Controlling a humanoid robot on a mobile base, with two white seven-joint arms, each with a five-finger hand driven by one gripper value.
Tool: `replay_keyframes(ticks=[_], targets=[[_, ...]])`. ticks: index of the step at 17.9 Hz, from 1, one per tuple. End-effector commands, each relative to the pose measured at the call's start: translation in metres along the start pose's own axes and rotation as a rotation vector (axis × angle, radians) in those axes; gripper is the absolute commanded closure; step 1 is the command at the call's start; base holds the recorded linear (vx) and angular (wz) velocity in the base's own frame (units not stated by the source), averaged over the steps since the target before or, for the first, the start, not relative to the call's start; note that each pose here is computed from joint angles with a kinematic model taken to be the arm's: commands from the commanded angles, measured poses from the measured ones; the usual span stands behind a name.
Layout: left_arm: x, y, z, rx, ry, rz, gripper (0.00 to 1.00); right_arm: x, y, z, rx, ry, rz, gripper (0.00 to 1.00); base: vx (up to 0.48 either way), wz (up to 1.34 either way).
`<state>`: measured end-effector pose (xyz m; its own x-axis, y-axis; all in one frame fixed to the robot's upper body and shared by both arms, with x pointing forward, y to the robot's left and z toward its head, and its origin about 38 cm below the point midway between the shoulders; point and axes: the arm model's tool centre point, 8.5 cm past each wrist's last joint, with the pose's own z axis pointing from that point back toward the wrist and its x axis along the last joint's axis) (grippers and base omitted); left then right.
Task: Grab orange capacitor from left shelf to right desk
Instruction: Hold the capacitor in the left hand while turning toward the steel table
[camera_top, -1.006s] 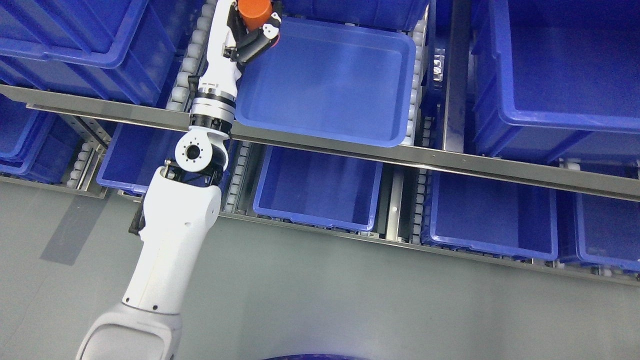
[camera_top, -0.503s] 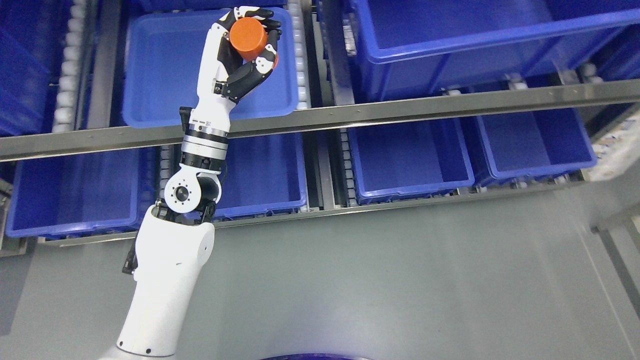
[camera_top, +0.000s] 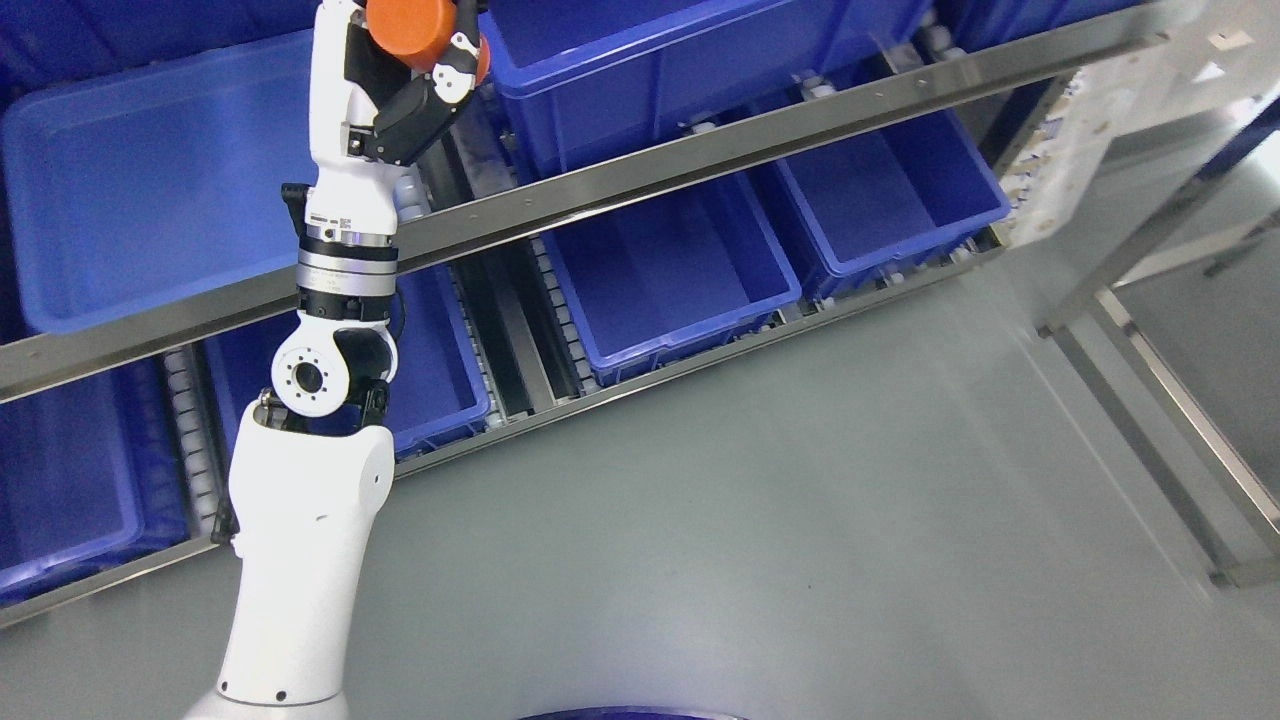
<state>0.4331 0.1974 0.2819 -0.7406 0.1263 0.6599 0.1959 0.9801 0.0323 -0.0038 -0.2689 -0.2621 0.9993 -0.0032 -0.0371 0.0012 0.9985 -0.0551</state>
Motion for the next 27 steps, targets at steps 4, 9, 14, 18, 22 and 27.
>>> replay_keyframes(ticks=[4,9,14,18,22,27], targets=[[0.022,0.003,0.008,-0.058,-0.145,-0.038,0.97,0.003,-0.011,0.0,-0.017,-0.021,-0.01,0.0,-0.014,-0.68],[0.022,-0.002,0.016,-0.066,-0.164,-0.032,0.95,0.003,-0.011,0.0,-0.017,-0.021,-0.01,0.0,0.01,-0.88],[0.006,-0.03,0.046,-0.101,-0.096,0.058,0.95,0.003,-0.011,0.0,-0.017,-0.021,-0.01,0.0,0.102,-0.84],[0.005,-0.036,0.048,-0.088,-0.093,0.111,0.95,0.003,-0.011,0.0,-0.017,-0.021,-0.01,0.0,0.195,-0.67],[0.004,-0.043,0.047,-0.088,-0.089,0.129,0.95,0.003,-0.011,0.0,-0.017,-0.021,-0.01,0.0,0.274,-0.52],[0.002,-0.065,0.049,-0.133,-0.08,0.183,0.95,0.003,-0.011,0.0,-0.017,-0.021,-0.01,0.0,0.353,-0.35]])
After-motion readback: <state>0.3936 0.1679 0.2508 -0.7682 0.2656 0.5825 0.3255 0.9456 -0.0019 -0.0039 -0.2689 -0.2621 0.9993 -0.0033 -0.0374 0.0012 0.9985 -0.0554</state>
